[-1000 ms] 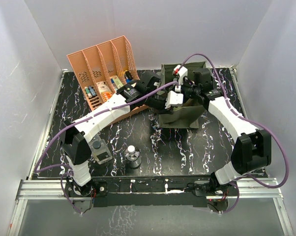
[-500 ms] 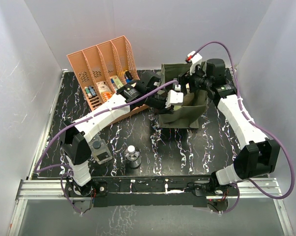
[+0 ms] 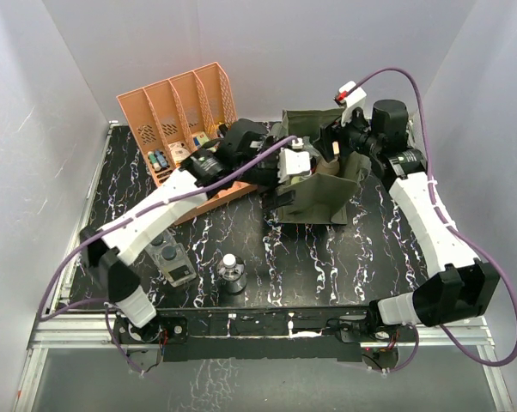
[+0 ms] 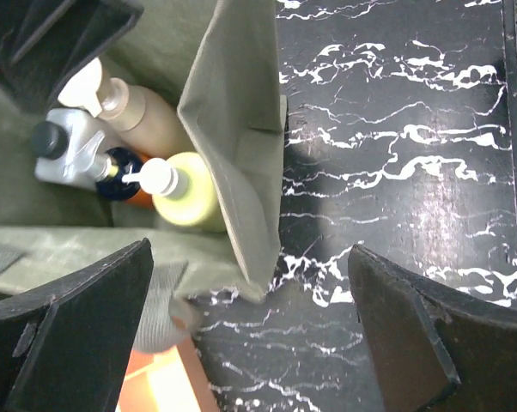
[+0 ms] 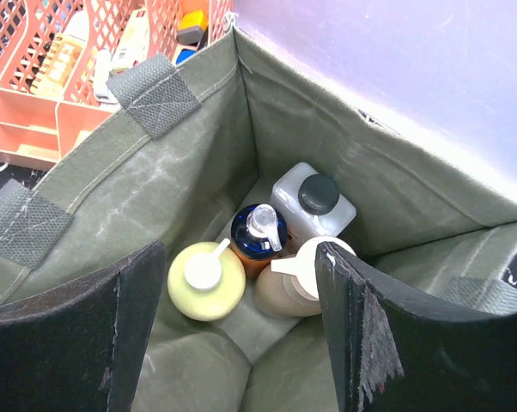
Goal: Place the personal care products into the canvas bag
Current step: Pick up the care product from the center of the board.
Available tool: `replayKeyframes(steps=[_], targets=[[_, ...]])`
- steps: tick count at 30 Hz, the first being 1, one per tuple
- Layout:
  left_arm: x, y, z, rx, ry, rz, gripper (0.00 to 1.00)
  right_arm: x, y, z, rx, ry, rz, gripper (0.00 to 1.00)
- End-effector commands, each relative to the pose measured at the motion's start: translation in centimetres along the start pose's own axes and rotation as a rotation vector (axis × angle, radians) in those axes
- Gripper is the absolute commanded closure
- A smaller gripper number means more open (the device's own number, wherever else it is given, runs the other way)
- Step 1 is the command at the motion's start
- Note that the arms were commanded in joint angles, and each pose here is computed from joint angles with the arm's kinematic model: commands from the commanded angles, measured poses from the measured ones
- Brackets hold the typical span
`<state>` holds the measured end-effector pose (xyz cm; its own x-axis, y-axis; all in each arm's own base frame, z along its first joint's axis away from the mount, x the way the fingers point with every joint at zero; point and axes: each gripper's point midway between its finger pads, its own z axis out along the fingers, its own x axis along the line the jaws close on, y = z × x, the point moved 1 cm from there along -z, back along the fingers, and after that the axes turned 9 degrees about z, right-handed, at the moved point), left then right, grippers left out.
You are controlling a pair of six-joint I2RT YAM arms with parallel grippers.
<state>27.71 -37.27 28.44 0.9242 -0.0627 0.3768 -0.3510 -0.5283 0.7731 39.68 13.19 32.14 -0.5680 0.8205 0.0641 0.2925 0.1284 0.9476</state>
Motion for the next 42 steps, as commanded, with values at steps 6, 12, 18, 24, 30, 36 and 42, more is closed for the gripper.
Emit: replayKeyframes(steps=[6,12,18,24,30,36,42], targets=[[-6.0,-1.8,-9.5,0.127,0.004,0.104,0.03,-0.3,3.4,-1.6,-0.107,-0.042,-0.061,0.27],[-12.1,-5.7,-12.3,0.216,-0.141,0.074,0.03,-0.4,2.2,-1.5,-0.087,-0.048,-0.058,0.27],[-15.6,-7.7,-12.5,0.229,-0.245,0.023,0.04,-0.3,1.4,-1.6,-0.071,-0.054,-0.036,0.27],[-17.6,-8.9,-11.6,0.225,-0.324,-0.018,0.08,-0.1,1.8,-2.4,-0.075,-0.057,-0.059,0.27],[-18.0,-10.5,-10.2,0.257,-0.358,-0.043,0.17,0.1,1.7,-2.8,-0.068,-0.056,-0.069,0.26],[-18.2,-11.2,-9.1,0.252,-0.384,-0.045,0.30,0.2,1.5,-3.1,-0.063,-0.055,-0.070,0.26],[-19.1,-12.0,-8.8,0.255,-0.411,-0.052,0.42,0.1,1.0,-3.3,-0.057,-0.065,-0.077,0.26]])
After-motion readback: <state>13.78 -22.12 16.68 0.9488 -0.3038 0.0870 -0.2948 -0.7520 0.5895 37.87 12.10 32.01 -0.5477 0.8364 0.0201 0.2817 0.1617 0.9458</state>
